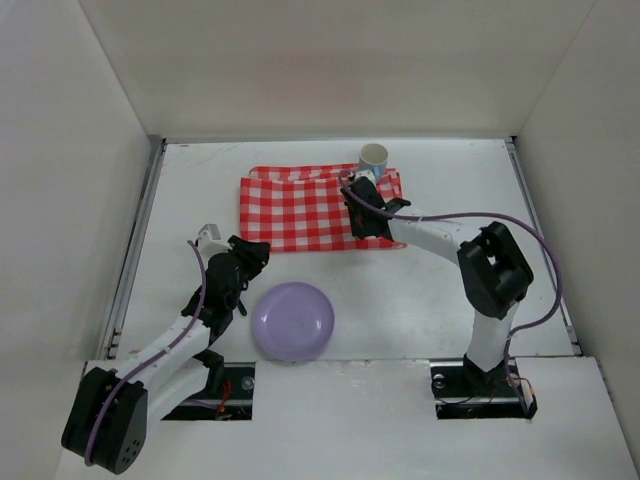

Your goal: Set the dinner table for one person

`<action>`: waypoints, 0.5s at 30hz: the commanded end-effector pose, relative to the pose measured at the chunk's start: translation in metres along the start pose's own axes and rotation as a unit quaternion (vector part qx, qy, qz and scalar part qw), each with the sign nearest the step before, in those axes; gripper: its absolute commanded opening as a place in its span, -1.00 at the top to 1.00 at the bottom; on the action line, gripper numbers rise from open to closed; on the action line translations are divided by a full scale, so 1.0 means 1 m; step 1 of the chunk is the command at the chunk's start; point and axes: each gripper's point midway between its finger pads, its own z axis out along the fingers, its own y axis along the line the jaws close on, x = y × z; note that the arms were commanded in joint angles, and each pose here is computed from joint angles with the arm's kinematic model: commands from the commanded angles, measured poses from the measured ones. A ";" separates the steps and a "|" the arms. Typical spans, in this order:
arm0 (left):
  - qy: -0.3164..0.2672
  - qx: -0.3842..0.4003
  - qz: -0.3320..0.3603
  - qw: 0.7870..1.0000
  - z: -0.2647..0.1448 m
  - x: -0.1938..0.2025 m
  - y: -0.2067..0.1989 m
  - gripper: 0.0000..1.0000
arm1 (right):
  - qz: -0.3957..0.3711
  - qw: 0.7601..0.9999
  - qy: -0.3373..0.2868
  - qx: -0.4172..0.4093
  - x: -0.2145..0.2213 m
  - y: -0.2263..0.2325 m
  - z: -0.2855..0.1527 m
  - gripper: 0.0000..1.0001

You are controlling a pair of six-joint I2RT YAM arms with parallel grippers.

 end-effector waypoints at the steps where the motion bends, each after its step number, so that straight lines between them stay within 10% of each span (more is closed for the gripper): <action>1: -0.008 0.016 -0.008 1.000 0.001 -0.004 -0.006 0.28 | 0.001 1.000 -0.020 -0.012 -0.024 0.007 0.007 0.99; 15: -0.001 0.015 -0.008 1.000 0.004 0.000 -0.005 0.28 | 0.035 0.999 0.004 0.020 -0.018 -0.009 0.032 0.98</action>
